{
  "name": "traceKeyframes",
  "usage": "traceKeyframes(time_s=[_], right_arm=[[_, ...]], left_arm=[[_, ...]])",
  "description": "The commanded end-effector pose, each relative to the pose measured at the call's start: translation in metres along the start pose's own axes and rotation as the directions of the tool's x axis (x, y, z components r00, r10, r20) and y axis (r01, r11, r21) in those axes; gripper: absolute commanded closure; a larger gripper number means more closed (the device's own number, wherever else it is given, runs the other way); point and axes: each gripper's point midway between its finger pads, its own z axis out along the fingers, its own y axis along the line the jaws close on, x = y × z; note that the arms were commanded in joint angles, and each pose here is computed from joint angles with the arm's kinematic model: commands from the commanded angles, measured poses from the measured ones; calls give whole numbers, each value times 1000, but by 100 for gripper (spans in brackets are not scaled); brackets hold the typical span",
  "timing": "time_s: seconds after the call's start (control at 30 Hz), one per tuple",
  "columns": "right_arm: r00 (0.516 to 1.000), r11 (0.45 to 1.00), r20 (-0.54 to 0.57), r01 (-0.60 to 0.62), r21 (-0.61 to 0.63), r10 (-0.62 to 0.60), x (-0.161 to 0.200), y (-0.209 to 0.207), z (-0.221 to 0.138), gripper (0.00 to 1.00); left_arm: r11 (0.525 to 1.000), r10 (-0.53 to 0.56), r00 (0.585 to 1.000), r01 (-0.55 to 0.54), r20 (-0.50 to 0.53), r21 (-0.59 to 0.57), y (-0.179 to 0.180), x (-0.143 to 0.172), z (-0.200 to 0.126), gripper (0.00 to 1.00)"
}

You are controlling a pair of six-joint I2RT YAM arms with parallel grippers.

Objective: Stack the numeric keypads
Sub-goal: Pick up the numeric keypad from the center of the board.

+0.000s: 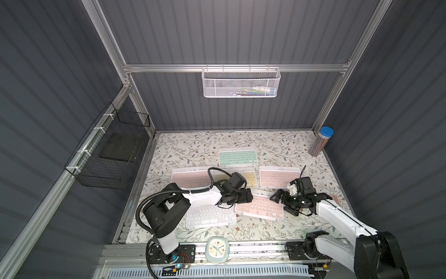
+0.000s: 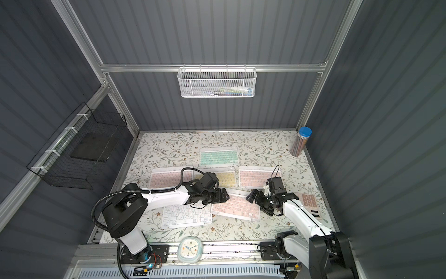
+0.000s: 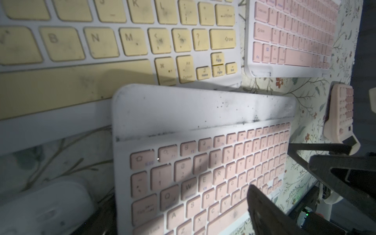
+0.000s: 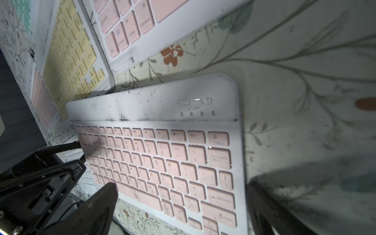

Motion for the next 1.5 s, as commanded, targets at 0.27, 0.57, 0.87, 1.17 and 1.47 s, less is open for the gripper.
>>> traceKeyframes(time_s=[0.27, 0.57, 0.87, 1.17, 1.47], right_arm=[[998, 981, -59, 14, -193, -26, 8, 31, 1, 1], [998, 977, -63, -2, -213, -12, 7, 31, 1, 1], [998, 972, -67, -19, -232, 4, 7, 31, 4, 1], [998, 970, -59, -26, -243, 12, 7, 32, 2, 1], [999, 970, -45, -23, -244, 13, 5, 34, -2, 1]], left_arm=[[931, 35, 997, -7, -71, 366, -56, 13, -14, 26], [911, 67, 995, -29, -79, 411, -58, 12, -28, 33], [882, 72, 997, -46, -37, 469, -67, 4, -48, 43], [870, 61, 998, -40, -26, 491, -70, 0, -54, 62], [873, 56, 998, -38, -21, 486, -67, -1, -57, 77]])
